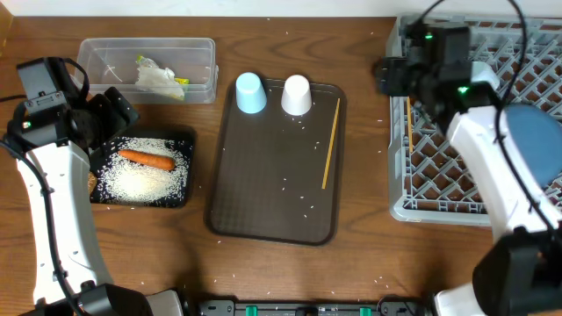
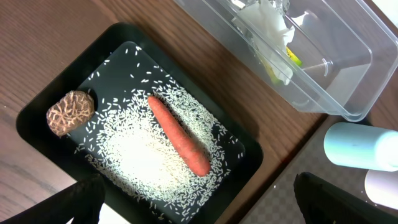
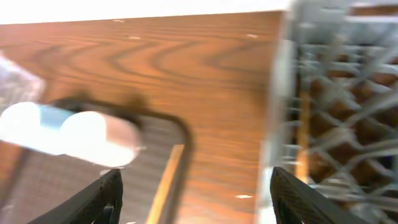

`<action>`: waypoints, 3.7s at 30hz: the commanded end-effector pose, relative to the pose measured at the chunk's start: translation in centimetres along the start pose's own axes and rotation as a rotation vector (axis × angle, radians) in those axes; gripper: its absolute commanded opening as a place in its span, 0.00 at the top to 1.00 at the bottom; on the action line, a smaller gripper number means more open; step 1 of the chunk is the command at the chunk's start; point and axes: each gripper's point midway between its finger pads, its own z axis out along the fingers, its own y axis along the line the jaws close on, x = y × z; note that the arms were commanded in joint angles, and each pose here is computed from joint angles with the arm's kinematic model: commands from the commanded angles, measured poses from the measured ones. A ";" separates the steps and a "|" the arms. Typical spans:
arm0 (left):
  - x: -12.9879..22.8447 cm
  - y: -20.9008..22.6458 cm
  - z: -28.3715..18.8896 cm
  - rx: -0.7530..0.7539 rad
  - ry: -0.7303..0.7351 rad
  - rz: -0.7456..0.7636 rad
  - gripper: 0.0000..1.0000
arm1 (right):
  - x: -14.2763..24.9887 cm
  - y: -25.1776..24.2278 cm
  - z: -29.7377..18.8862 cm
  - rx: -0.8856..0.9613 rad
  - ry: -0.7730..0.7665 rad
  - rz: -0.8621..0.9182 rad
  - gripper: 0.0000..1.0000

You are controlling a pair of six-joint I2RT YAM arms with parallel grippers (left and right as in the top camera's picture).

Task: Sort waste into correct bins and load items into the dishwasher rack
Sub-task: 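Return the right gripper to the second chopstick and grasp it, then carry the second chopstick right and place it in the dish rack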

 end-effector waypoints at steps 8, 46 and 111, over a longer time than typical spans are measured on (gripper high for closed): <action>-0.6 0.0 -0.6 0.002 -0.023 -0.008 0.02 | 9.5 7.2 4.9 0.173 0.204 0.086 0.36; -0.6 0.0 -0.6 0.002 -0.023 -0.008 0.02 | 21.8 6.1 11.1 0.353 0.493 0.160 0.78; -0.6 0.0 -0.6 0.002 -0.023 -0.008 0.02 | 0.7 -3.9 2.1 0.051 0.056 0.017 0.12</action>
